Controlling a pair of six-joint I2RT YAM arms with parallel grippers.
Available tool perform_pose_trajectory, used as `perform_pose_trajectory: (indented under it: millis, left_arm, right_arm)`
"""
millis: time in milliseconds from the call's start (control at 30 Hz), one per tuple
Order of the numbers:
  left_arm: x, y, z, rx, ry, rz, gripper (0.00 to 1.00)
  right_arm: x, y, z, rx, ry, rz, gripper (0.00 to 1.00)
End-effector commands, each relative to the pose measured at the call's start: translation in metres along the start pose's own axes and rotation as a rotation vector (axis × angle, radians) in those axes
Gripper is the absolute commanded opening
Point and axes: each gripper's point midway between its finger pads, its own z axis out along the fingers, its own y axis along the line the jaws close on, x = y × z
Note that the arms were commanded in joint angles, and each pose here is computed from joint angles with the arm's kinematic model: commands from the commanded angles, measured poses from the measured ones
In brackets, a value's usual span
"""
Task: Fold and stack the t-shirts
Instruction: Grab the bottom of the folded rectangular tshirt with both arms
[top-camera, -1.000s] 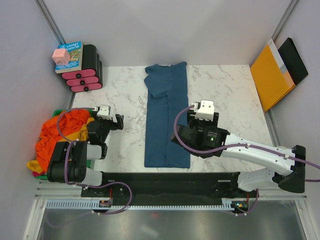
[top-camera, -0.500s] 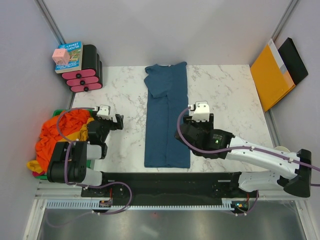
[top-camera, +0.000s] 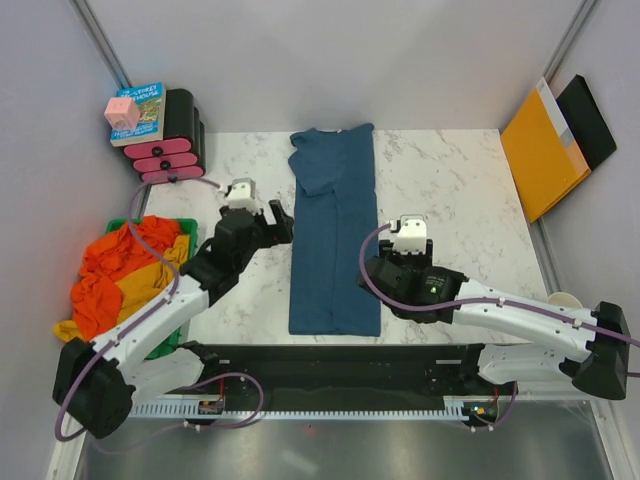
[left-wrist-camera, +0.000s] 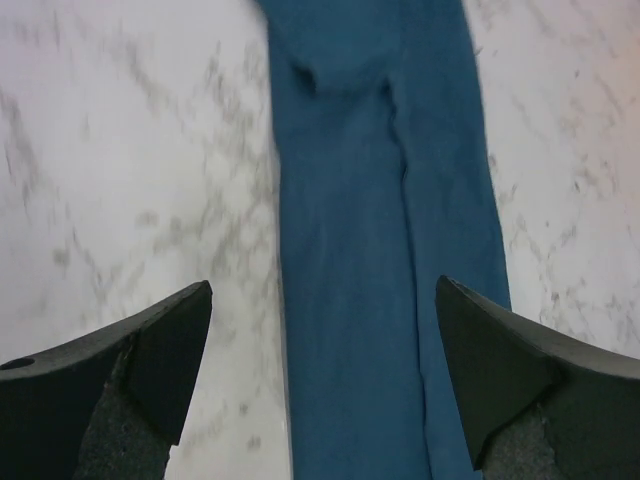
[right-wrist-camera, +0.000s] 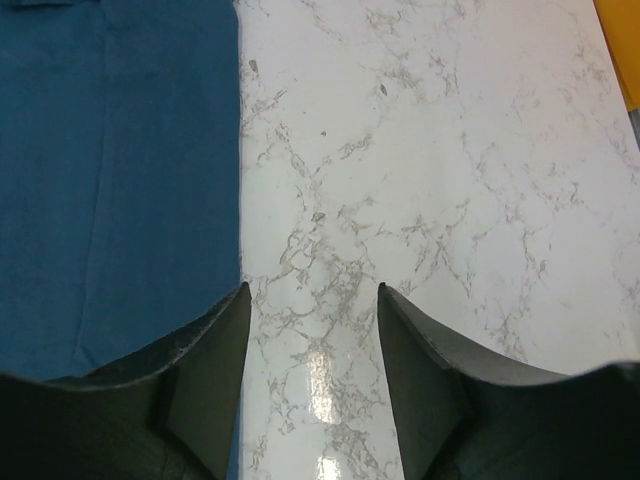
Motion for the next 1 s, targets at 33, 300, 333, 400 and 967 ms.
perform_pose_trajectory:
  millis: [33,300,333,400,967]
  left_arm:
    - [0.112,0.011,-0.062,-0.005,0.306,-0.518,1.0]
    - [0.15,0.002,-0.112,0.023,0.526,-0.291,0.99]
    - [0.153,0.002,-0.115,0.007,0.539,-0.291,1.0]
    - [0.159,-0.004,-0.121,0.002,0.554,-0.286,0.99]
    - [0.23,-0.007,-0.13,-0.14,0.678,-0.165,0.54]
  right_arm:
    - [0.003,0.008,0.002,-0.046,-0.004,0.135,0.59]
    - [0.045,0.038,0.012,-0.092,0.138,0.106,0.63]
    - [0.048,0.04,0.012,-0.09,0.146,0.122,0.63]
    - [0.058,0.039,0.014,-0.089,0.165,0.119,0.62]
    - [0.081,0.028,0.016,-0.065,0.192,0.126,0.62]
